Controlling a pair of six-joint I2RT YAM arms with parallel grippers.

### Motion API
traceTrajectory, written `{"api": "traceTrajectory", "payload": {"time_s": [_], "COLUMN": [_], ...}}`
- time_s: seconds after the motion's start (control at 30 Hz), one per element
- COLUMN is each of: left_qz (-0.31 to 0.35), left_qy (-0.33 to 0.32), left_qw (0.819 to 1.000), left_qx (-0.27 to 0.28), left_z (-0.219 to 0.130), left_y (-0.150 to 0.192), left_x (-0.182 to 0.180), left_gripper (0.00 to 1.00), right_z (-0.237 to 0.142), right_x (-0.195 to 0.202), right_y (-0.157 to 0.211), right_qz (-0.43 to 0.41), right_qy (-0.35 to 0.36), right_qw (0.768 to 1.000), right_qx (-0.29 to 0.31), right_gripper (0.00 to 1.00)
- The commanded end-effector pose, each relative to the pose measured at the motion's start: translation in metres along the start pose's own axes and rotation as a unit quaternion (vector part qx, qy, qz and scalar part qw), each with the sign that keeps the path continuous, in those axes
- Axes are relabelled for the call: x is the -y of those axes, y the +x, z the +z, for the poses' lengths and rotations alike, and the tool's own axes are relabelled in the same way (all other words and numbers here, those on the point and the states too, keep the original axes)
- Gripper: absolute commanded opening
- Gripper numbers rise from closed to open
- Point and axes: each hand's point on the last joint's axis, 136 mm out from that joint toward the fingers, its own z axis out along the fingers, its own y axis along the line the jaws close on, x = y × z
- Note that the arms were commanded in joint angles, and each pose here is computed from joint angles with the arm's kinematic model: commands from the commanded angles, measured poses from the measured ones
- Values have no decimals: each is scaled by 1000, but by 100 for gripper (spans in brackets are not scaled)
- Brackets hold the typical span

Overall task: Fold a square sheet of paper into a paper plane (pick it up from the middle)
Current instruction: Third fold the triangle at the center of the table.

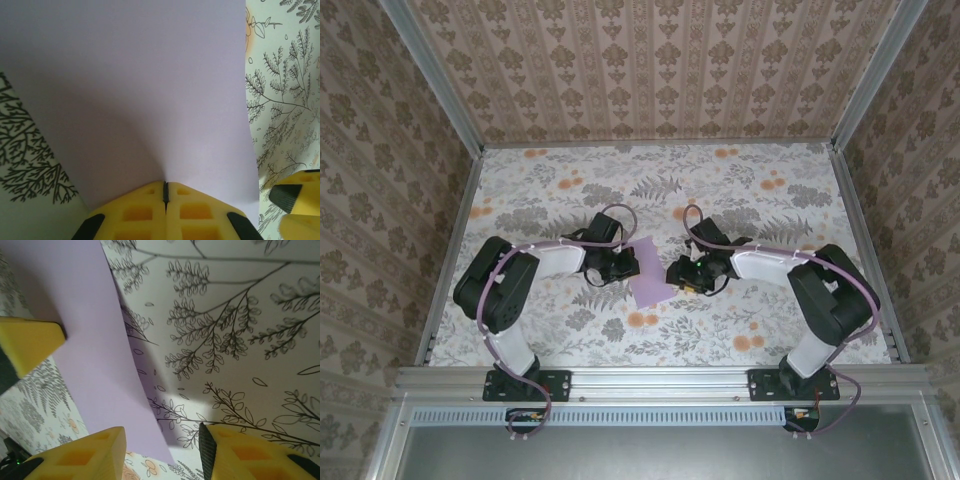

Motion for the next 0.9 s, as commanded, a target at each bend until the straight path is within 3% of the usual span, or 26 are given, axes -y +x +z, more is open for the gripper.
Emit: {"api": "traceTrajectory", "payload": {"time_s": [0.0, 0.4, 0.6, 0.87], "left_qz": [-18, -18, -16, -17], "left_qy": [-79, -80, -77, -76], "left_qw": [996, 996, 996, 996], "left_qx": [-32, -32, -29, -30], "left_z": [11, 11, 11, 11], "left_y": [21, 21, 19, 19], "left_x": [-41, -42, -40, -41], "left_gripper": [2, 1, 1, 1], "right_z": [5, 13, 8, -1], "right_x": [-6, -25, -28, -33], "right_y": [6, 24, 21, 6], "right_qz": [0, 3, 14, 1], "right_qy": [-8, -62, -76, -106], "right_qw": [1000, 996, 996, 994], "right_qx": [-21, -56, -39, 8], "right_gripper": [45, 32, 29, 38]}}
